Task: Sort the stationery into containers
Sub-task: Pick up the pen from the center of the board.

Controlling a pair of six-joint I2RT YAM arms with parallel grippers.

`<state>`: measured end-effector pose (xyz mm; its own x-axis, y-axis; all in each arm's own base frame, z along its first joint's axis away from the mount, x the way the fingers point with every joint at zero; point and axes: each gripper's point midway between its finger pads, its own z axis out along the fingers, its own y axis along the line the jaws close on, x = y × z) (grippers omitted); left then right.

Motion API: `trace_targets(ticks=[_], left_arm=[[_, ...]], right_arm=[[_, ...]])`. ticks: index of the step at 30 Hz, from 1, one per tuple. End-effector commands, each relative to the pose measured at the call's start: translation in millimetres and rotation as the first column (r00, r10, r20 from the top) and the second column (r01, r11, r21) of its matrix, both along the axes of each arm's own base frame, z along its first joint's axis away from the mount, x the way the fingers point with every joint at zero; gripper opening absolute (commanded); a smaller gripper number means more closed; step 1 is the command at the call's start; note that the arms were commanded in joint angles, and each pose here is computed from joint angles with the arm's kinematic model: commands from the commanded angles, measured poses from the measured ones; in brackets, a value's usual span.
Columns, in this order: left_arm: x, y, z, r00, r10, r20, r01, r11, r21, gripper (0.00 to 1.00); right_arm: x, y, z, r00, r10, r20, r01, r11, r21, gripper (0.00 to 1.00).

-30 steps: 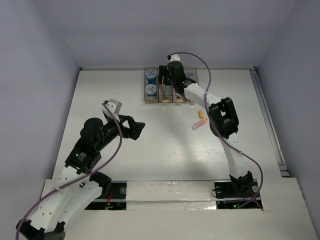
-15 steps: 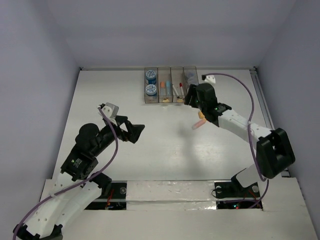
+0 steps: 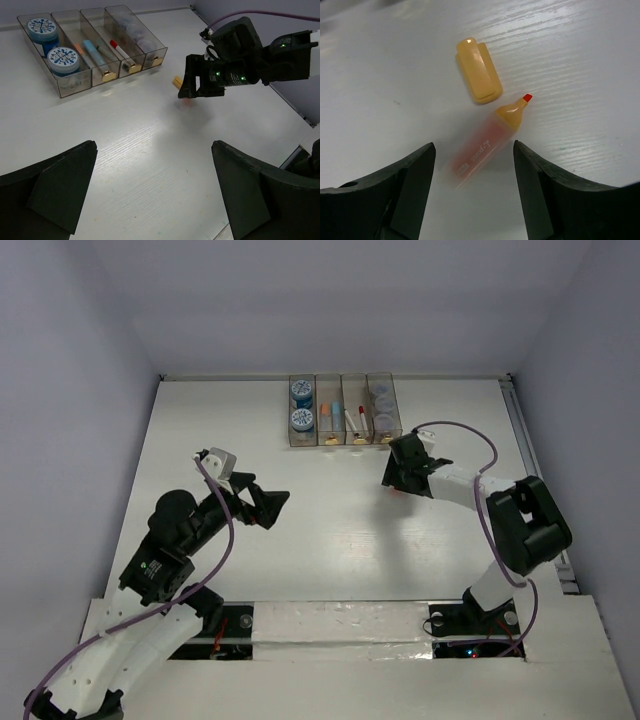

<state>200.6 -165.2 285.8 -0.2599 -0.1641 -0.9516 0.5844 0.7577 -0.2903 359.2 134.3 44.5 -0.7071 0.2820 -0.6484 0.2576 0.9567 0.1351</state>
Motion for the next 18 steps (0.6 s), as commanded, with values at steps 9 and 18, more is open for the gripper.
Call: trace_targets(ticks=[9, 18], left_arm=[[1, 0, 10, 0.999, 0.002, 0.039, -0.002, 1.0, -0.012, 0.99], [0, -5, 10, 0.999, -0.021, 0.042, 0.021, 1.0, -0.007, 0.99]], right_arm=[[15, -5, -13, 0.998, -0.056, -0.042, 0.055, 0.998, -0.012, 0.52], [-7, -14, -21, 0.993, -0.062, -0.098, 0.058, 0.998, -0.035, 0.29]])
